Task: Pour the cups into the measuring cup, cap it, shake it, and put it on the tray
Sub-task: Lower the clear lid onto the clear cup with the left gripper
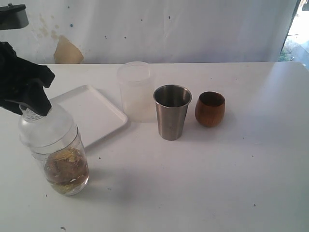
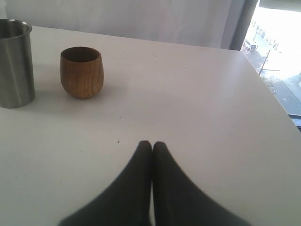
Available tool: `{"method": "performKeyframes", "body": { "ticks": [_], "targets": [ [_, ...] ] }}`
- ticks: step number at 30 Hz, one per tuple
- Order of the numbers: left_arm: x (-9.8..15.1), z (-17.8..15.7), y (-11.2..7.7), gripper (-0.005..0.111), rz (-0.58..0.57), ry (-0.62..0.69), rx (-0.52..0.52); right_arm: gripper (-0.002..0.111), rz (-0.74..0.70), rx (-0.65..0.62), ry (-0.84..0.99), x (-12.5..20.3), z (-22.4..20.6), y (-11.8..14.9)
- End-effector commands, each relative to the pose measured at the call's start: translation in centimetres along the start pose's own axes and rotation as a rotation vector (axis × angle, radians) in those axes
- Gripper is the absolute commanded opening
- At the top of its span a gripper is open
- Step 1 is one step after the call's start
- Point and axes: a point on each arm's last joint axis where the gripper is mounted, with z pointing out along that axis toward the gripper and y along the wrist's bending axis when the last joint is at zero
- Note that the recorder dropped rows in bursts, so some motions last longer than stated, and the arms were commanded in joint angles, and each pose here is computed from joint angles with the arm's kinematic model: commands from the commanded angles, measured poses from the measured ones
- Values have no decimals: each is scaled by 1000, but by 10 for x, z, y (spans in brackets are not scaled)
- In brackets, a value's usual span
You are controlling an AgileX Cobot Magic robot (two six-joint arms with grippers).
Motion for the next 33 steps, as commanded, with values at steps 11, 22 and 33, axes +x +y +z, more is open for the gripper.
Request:
{"method": "performKeyframes", "body": {
  "ticks": [11, 22, 33],
  "targets": [
    [-6, 11, -4, 0, 6, 23, 43, 0, 2, -4, -5, 1, 0, 0],
    [-10, 16, -4, 3, 31, 4, 44, 0, 2, -4, -5, 1, 0, 0],
    [-9, 16, -4, 58, 55, 15, 44, 0, 2, -4, -5, 1, 0, 0]
  ]
}}
